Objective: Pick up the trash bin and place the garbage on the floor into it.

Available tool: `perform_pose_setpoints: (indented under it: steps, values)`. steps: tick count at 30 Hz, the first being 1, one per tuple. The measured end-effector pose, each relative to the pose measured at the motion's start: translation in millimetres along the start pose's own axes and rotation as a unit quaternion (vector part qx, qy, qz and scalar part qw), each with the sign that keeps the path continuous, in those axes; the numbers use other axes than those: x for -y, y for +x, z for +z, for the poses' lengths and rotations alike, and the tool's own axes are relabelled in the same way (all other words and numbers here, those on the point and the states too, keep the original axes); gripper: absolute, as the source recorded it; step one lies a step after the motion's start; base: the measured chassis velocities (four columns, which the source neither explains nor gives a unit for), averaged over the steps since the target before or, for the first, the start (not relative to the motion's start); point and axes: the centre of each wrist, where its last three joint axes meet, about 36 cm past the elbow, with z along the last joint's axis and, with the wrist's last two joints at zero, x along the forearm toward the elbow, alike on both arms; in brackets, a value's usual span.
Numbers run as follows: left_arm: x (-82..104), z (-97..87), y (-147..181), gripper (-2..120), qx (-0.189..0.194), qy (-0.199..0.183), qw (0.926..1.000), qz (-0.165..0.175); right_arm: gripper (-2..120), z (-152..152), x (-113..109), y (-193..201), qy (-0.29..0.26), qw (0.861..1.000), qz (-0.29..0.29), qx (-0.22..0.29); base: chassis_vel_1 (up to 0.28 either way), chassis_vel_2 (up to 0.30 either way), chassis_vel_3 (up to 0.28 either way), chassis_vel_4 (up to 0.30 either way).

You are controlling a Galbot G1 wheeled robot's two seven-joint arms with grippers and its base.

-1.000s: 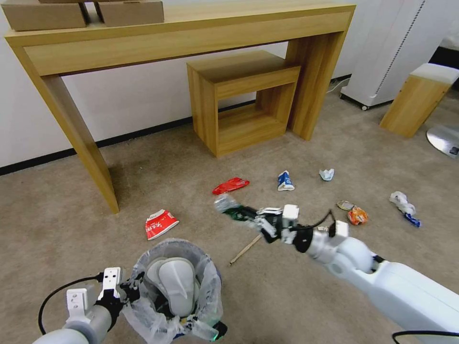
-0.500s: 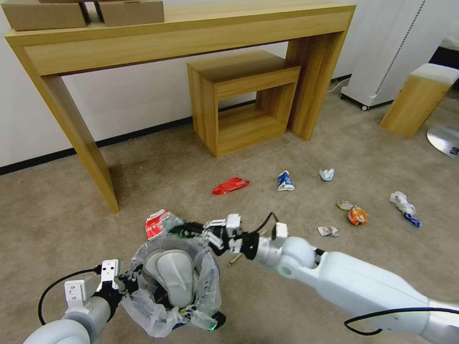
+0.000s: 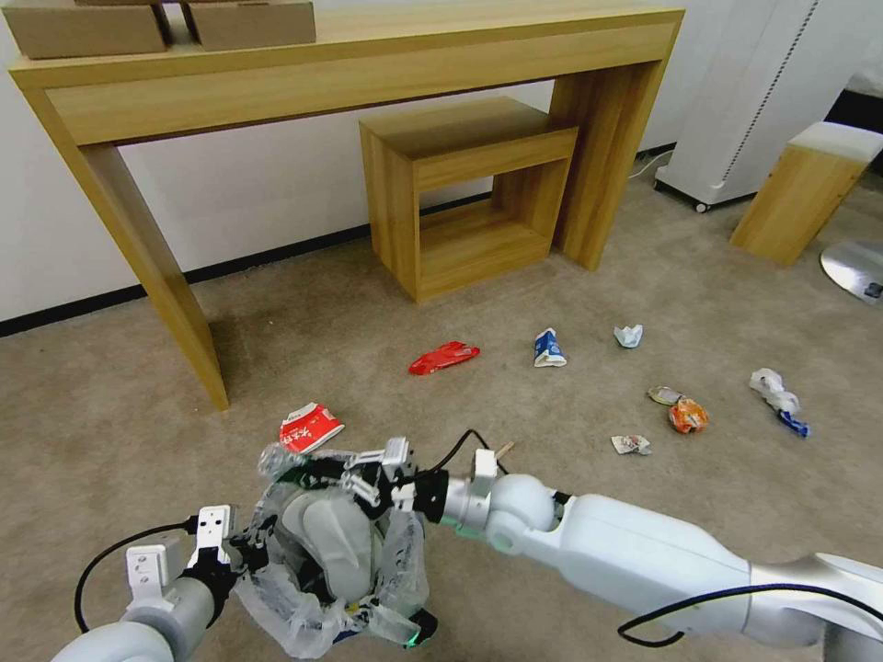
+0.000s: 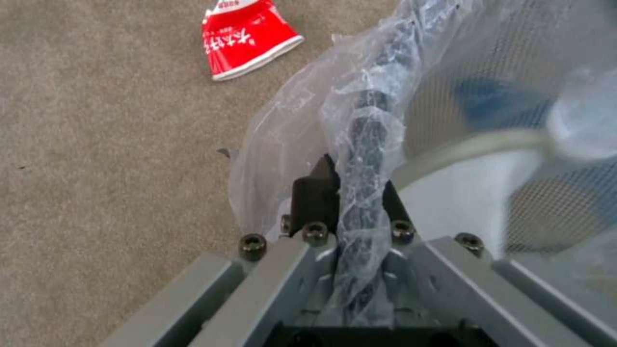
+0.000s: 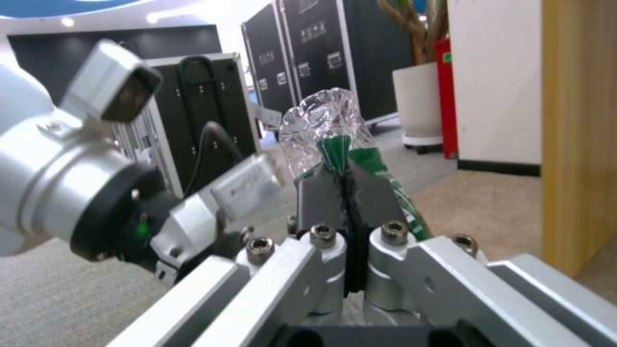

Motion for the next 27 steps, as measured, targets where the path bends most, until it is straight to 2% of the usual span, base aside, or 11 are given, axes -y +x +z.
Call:
perform_pose_setpoints:
  steps: [3,11,23,25,27]
  values:
    - [0.7,-0.9,1.3,0,0.0,0.0,1.0,0.0,0,15.3,-6.3,-8.7,-0.01,1.0,-0.003,-0.004,0.0,0.0,0.0,0.0]
    - [2.2,-1.6,5.1,0,-0.001,-0.002,1.0,0.001,0,32.7,-12.0,-9.3,-0.017,1.0,0.002,-0.01,0.0,0.0,0.0,0.0]
    - [3.1,-1.0,6.7,0,-0.001,-0.003,1.0,0.002,0,27.2,-2.2,6.4,0.004,1.0,0.015,-0.017,0.0,0.0,0.0,0.0]
    - [3.1,-1.0,6.6,0,-0.001,-0.004,1.0,0.002,3,25.4,0.4,8.5,0.007,1.0,0.017,-0.017,0.0,0.0,0.0,0.0]
    - [1.7,0.0,5.5,0,-0.002,-0.005,1.0,0.0,14,17.9,10.2,13.7,0.014,1.0,0.018,-0.021,0.0,0.0,0.0,0.0]
